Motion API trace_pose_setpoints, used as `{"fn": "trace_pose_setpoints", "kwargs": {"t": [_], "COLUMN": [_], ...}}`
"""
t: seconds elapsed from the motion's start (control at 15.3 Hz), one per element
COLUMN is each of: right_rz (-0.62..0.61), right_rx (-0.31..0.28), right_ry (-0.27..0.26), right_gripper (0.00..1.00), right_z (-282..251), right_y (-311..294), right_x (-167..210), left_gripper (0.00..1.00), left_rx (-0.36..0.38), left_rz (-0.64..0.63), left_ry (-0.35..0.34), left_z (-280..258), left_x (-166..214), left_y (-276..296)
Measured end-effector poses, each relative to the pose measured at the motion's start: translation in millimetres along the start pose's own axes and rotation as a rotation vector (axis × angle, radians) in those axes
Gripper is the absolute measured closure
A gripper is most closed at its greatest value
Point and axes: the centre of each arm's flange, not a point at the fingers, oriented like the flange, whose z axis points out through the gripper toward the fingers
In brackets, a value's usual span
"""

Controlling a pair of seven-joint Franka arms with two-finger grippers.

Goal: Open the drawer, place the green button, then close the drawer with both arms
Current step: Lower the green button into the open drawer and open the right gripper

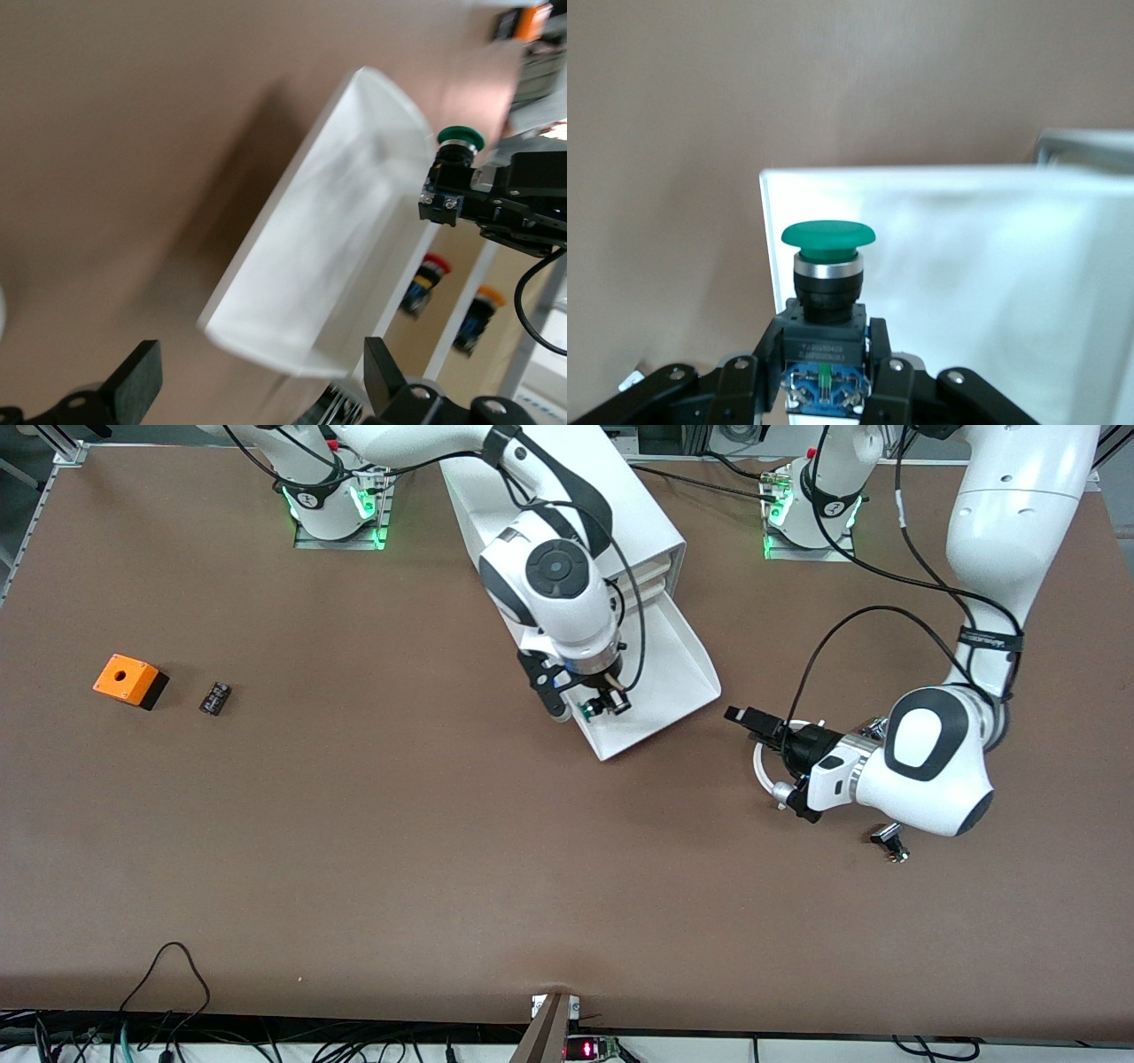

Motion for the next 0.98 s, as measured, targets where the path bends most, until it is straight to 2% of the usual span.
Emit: {"fn": "trace_pose_setpoints", "kwargs": {"t": [0.26, 0.39, 0.52, 0.66, 0.98], "right_rz": [0.062, 0.072, 0.079, 0.085, 0.100], "right_rx": [0.041, 0.049, 0.054, 0.067, 0.087], "right_ry": [0.012, 0.009, 0.013, 0.017, 0.064], "right_gripper": [0.59, 0.59, 0.59, 0.44, 0.01], "right_z": [46, 63, 65, 60, 9], "right_y": [12, 14, 13, 8, -26], "right_x": [-26, -28, -25, -22, 2], "left_gripper": [0.00, 0.00, 0.00, 0.00, 0.00], "left_rx": [0.127, 0.203, 0.248, 0.321, 0.584], "left_rz": [-0.128, -0.177, -0.203, -0.216, -0.241], "left_ry": [-0.070, -0.060, -0.031, 0.002, 0.122], "left_z": [-37, -61, -84, -109, -179], "left_x": [-16, -25, -35, -46, -84], "left_y": [19, 35, 54, 70, 105]}}
